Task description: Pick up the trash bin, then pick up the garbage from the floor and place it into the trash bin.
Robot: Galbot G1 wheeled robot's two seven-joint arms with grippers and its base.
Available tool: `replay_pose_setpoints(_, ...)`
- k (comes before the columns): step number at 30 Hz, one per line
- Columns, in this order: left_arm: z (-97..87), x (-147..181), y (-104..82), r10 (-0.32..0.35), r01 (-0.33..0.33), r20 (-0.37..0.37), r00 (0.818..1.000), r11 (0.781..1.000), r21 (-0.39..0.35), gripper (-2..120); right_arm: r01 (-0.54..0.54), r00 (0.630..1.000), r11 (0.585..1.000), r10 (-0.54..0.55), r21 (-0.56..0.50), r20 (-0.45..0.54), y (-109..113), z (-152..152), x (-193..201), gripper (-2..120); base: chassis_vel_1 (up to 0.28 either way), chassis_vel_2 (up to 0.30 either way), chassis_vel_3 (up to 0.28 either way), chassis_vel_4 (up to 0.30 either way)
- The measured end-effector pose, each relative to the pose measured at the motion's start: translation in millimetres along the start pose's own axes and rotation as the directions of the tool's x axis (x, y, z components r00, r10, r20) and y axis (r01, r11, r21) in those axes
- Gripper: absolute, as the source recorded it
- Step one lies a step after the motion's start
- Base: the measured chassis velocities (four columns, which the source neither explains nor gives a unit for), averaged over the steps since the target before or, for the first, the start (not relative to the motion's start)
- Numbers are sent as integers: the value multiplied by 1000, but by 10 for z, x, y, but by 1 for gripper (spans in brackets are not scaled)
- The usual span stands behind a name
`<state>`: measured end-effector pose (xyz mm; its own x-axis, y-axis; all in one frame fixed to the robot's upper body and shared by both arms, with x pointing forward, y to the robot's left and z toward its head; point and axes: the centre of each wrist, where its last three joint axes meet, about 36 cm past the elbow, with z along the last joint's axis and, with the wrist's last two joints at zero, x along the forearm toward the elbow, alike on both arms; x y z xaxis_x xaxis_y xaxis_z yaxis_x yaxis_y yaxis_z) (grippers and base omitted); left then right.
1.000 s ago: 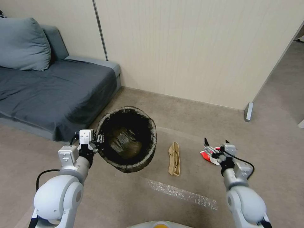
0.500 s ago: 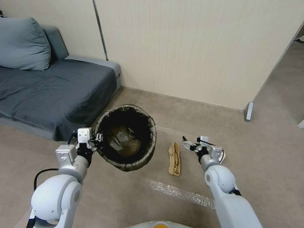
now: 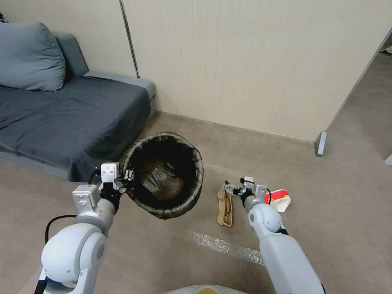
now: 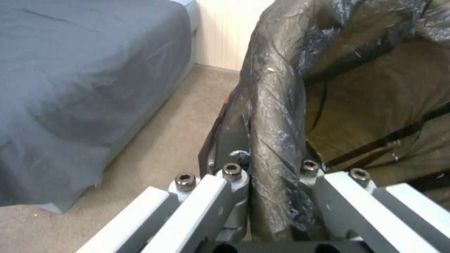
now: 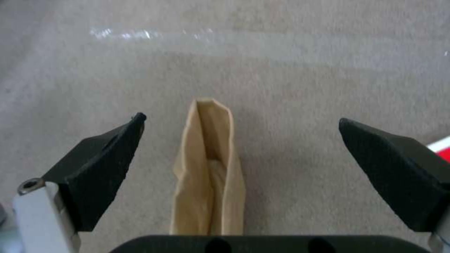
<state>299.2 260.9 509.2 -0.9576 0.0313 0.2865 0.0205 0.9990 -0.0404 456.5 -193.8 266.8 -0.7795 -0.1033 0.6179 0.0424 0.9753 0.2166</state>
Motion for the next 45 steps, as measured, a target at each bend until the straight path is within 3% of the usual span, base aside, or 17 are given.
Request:
replay_pose_setpoints(21,6,-8,-13,5,-5,-3,1000,1000,-1,3,-31,989,999,32,7,-142,4,360,-393,100,0,0,0,0)
replay_pose_setpoints(38,23,-26,-13,10,-10,-9,1000,1000,-1,3,-27,986,1000,28,8,-165,113,483,-463,99,0,0,0,0)
replay_pose_setpoints(45,36,-33,-4,6,-6,-12,1000,1000,-3,3,-13,987,1000,15,11,-161,128,478,-456,76,0,0,0,0)
